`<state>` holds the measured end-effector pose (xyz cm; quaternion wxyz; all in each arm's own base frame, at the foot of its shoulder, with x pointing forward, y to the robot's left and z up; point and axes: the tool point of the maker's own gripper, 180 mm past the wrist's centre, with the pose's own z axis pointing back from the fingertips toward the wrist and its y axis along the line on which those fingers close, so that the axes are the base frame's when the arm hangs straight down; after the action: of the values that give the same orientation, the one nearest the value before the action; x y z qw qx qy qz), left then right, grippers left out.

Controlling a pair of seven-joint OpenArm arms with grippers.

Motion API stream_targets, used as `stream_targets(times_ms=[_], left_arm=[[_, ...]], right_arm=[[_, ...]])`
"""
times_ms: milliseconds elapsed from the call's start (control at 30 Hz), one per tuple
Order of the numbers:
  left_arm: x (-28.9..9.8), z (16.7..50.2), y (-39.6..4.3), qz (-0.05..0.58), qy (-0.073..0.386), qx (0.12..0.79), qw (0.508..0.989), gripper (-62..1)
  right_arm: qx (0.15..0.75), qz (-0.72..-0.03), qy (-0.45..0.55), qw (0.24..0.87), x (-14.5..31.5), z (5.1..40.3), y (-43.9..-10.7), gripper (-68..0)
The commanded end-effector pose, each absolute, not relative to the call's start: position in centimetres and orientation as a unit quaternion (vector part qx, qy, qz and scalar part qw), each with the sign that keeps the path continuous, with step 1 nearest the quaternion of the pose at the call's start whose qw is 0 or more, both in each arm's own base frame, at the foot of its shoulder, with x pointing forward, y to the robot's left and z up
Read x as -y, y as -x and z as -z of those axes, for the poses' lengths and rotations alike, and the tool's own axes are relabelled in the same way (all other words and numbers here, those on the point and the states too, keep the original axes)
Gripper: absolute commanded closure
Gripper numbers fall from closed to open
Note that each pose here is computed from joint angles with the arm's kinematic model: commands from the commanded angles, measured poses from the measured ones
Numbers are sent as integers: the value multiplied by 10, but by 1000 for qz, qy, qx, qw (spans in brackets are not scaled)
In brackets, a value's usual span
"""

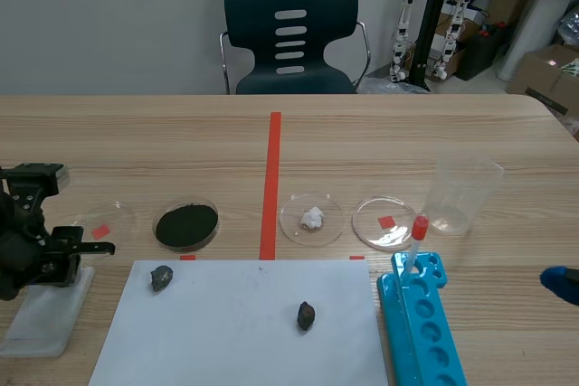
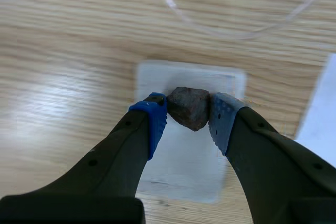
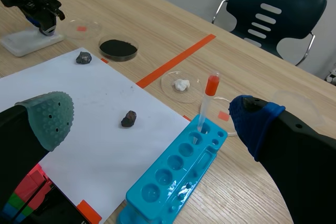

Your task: Rub the mineral on the streak plate

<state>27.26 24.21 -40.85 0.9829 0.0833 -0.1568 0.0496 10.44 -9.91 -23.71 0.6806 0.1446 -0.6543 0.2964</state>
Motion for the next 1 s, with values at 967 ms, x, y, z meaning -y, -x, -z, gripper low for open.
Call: stream_targets(times_ms=[967], left_arm=[[-210,270,-313,45,-92,491,865,-85]], right_arm=[[663,-293,-147,673,98,231,-107,-621]])
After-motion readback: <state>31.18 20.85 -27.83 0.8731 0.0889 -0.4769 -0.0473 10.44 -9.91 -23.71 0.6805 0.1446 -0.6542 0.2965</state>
